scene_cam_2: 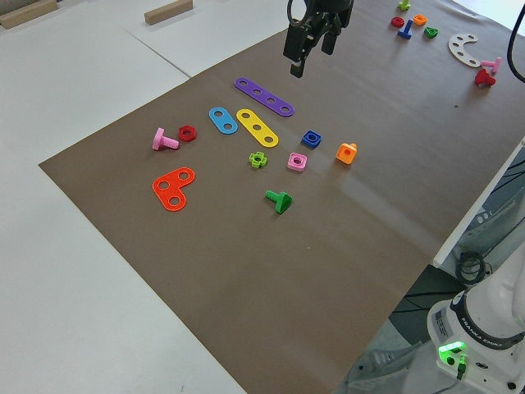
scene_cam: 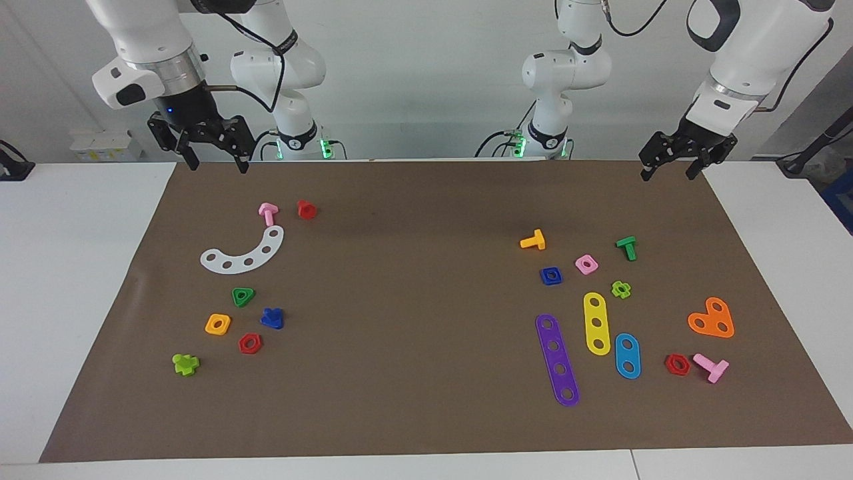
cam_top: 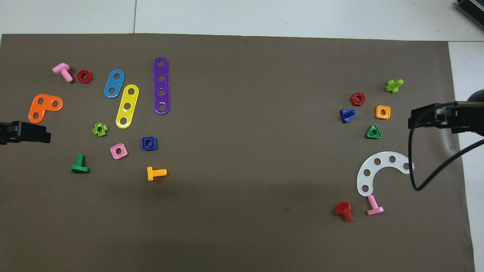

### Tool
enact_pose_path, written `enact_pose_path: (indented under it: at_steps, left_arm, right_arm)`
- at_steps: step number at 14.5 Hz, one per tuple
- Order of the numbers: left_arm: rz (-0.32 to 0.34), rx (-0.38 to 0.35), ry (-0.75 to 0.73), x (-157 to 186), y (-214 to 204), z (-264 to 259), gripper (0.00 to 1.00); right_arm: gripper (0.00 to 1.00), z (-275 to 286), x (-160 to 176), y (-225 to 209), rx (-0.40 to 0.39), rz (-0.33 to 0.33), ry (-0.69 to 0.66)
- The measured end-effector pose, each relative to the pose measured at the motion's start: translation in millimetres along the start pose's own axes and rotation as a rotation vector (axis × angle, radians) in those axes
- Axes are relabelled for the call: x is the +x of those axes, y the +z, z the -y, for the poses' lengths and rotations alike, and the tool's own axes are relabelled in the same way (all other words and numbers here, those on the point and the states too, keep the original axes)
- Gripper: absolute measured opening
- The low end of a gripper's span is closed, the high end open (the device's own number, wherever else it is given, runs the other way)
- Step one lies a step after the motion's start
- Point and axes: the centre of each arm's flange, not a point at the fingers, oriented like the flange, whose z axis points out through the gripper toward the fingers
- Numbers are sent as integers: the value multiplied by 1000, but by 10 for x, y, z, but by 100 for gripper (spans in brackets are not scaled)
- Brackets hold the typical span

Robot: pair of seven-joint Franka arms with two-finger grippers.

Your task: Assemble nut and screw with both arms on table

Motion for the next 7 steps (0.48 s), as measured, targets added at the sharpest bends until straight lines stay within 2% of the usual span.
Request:
enact_pose_path:
  at_steps: [3, 7]
  left_arm:
    - [0, 0, 0, 0, 0, 0, 100]
    - [0, 0, 0, 0, 0, 0, 100]
  right_arm:
    - [93, 27, 168, 367, 6, -31, 0]
    - [93, -9, 357, 862, 5, -32, 1]
